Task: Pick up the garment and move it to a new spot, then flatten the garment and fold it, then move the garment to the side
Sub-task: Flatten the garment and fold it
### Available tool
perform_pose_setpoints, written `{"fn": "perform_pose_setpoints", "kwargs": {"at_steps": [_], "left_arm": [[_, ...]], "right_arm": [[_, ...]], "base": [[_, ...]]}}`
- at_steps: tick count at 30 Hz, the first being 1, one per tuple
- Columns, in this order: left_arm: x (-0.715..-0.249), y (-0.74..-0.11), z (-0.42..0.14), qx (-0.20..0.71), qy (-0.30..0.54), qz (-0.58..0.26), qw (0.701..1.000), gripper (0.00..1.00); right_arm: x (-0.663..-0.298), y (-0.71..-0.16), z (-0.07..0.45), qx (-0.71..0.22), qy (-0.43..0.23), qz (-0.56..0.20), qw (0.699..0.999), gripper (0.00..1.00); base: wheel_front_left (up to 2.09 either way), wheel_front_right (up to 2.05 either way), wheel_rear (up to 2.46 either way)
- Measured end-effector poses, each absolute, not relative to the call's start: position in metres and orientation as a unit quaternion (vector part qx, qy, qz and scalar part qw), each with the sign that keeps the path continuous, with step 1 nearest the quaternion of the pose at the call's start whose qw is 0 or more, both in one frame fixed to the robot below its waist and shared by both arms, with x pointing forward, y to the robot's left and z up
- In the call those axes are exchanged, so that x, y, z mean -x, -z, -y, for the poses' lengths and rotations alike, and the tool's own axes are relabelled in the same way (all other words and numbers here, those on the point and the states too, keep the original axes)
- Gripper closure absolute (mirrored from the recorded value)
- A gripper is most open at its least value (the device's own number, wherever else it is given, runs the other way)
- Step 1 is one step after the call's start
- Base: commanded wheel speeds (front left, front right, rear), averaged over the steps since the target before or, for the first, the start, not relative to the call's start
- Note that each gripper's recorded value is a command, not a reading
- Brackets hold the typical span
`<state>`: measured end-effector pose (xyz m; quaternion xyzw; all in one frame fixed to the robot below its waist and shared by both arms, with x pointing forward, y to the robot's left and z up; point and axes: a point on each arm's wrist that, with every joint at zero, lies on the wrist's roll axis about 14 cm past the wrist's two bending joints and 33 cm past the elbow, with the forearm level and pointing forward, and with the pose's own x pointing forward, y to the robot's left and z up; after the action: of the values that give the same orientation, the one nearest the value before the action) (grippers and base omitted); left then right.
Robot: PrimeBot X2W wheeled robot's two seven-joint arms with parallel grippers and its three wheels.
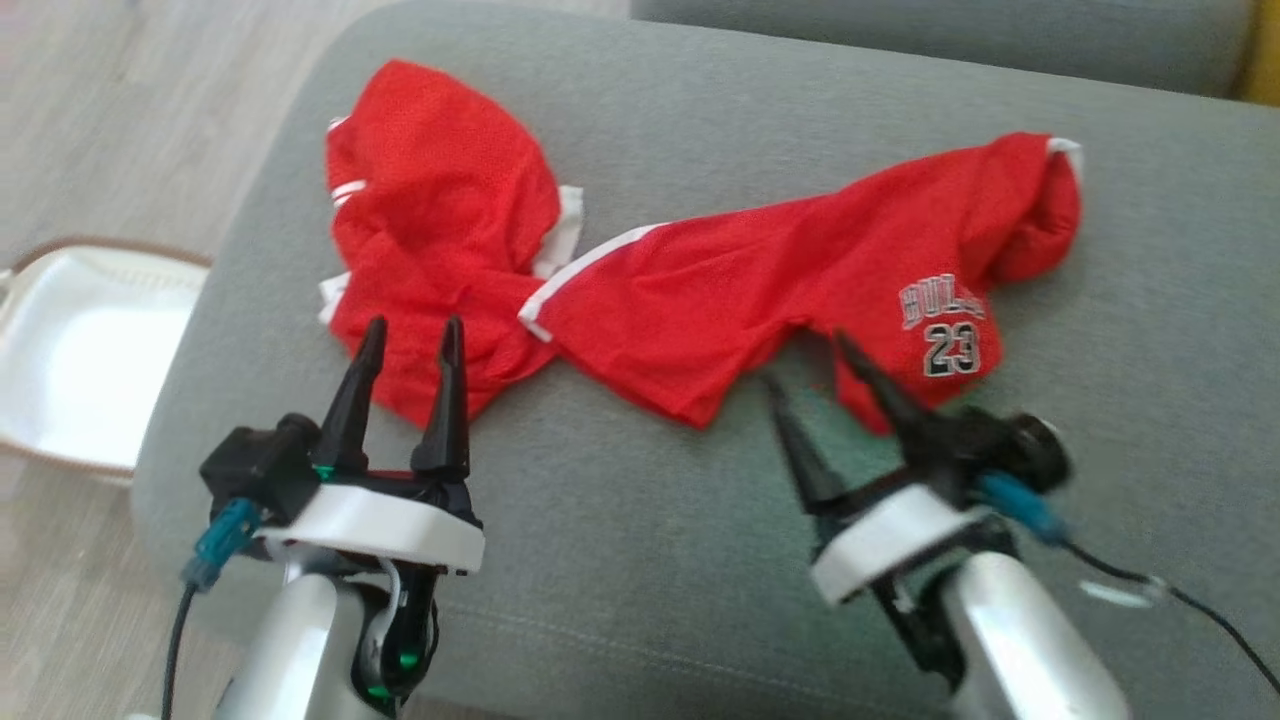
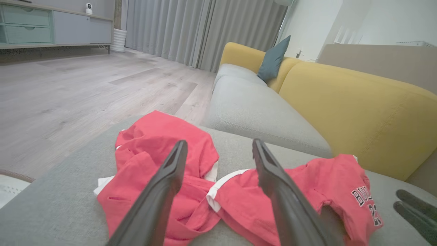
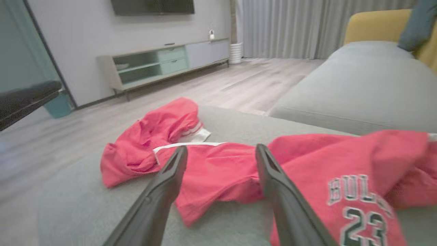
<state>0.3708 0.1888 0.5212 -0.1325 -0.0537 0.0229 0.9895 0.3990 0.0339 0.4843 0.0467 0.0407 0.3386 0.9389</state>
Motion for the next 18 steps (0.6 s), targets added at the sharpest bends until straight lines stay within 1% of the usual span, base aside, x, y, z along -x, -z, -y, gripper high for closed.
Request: {"fn": "perform_pose_setpoints", "kwargs": {"at_steps": [4,8,10,12,18], "left_arm": [[-0.365,-0.514,-0.198,0.133,-0.039,0.044,0.989,0.0],[-0.358,-0.506,-0.208,0.132,-0.057,0.035,0.989,0.0],[-0.355,-0.504,-0.213,0.132,-0.066,0.032,0.989,0.0],[-0.351,-0.501,-0.22,0.131,-0.077,0.028,0.988,0.0],[-0.344,-0.495,-0.232,0.129,-0.101,0.019,0.986,0.0]], "right_arm": [[-0.387,-0.47,-0.076,-0.001,-0.407,-0.071,0.911,0.0],[-0.371,-0.44,-0.1,0.058,-0.462,-0.112,0.878,0.0],[-0.374,-0.427,-0.101,0.09,-0.472,-0.125,0.868,0.0],[-0.385,-0.413,-0.099,0.135,-0.478,-0.131,0.858,0.0],[-0.396,-0.391,-0.106,0.191,-0.492,-0.143,0.837,0.0]], "base": [[0.0,0.0,0.0],[0.0,0.0,0.0],[0.0,0.0,0.0],[0.0,0.0,0.0],[0.0,0.0,0.0]]}}
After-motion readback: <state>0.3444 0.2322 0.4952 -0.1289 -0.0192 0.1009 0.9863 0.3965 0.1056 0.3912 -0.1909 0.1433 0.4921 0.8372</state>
